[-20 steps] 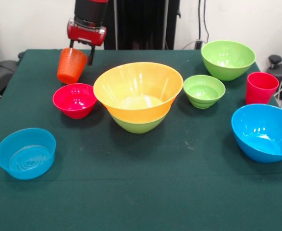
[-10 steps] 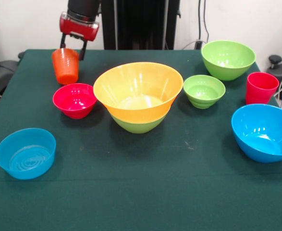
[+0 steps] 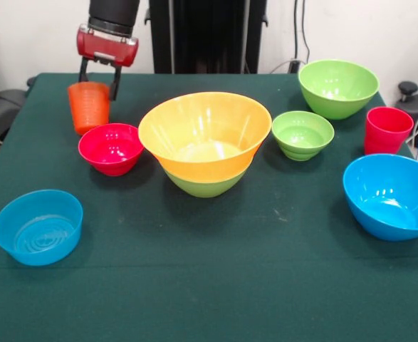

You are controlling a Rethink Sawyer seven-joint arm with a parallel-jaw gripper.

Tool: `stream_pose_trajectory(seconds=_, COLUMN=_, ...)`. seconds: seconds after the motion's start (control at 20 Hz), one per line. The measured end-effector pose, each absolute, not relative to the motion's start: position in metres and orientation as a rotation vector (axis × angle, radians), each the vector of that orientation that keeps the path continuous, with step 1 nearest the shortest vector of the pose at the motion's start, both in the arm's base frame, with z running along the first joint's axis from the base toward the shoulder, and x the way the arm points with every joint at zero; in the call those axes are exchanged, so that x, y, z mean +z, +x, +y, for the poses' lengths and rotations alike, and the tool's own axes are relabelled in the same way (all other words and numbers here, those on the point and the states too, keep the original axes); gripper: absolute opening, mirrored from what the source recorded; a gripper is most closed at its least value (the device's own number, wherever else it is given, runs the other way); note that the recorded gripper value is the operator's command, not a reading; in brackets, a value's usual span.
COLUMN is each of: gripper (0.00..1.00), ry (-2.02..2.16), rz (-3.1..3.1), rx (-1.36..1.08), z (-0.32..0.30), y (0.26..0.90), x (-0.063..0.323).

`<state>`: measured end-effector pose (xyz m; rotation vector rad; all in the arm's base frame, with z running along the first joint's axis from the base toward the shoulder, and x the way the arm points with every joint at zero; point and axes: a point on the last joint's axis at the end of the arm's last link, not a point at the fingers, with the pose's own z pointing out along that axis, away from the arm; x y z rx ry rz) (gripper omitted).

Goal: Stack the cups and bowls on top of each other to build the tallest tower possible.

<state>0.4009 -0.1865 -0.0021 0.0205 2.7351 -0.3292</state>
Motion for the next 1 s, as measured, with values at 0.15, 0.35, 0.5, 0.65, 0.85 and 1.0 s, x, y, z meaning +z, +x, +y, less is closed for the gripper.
stream_pose_trajectory(seconds=0.15, gripper=1.0, ry=0.012, rz=2.649, rx=-0.275, z=-0.187, y=0.412, x=0.001)
stream_pose_trajectory(seconds=0.35, gripper=1.0, ry=-0.042, rz=2.555, rx=-0.193, z=-0.186, y=0.426, x=0.003)
stream_pose_trajectory(seconds=0.5, gripper=1.0, ry=-0.07, rz=2.544, rx=-0.171, z=-0.185, y=0.429, x=0.001)
stream_pose_trajectory(seconds=0.65, gripper=1.0, ry=-0.085, rz=2.541, rx=-0.162, z=-0.185, y=0.43, x=0.0)
stream_pose_trajectory(seconds=0.85, gripper=1.0, ry=-0.149, rz=2.548, rx=-0.132, z=-0.181, y=0.432, x=-0.002)
stream_pose_trajectory(seconds=1.0, gripper=1.0, ry=-0.205, rz=2.58, rx=-0.115, z=-0.177, y=0.431, x=-0.005)
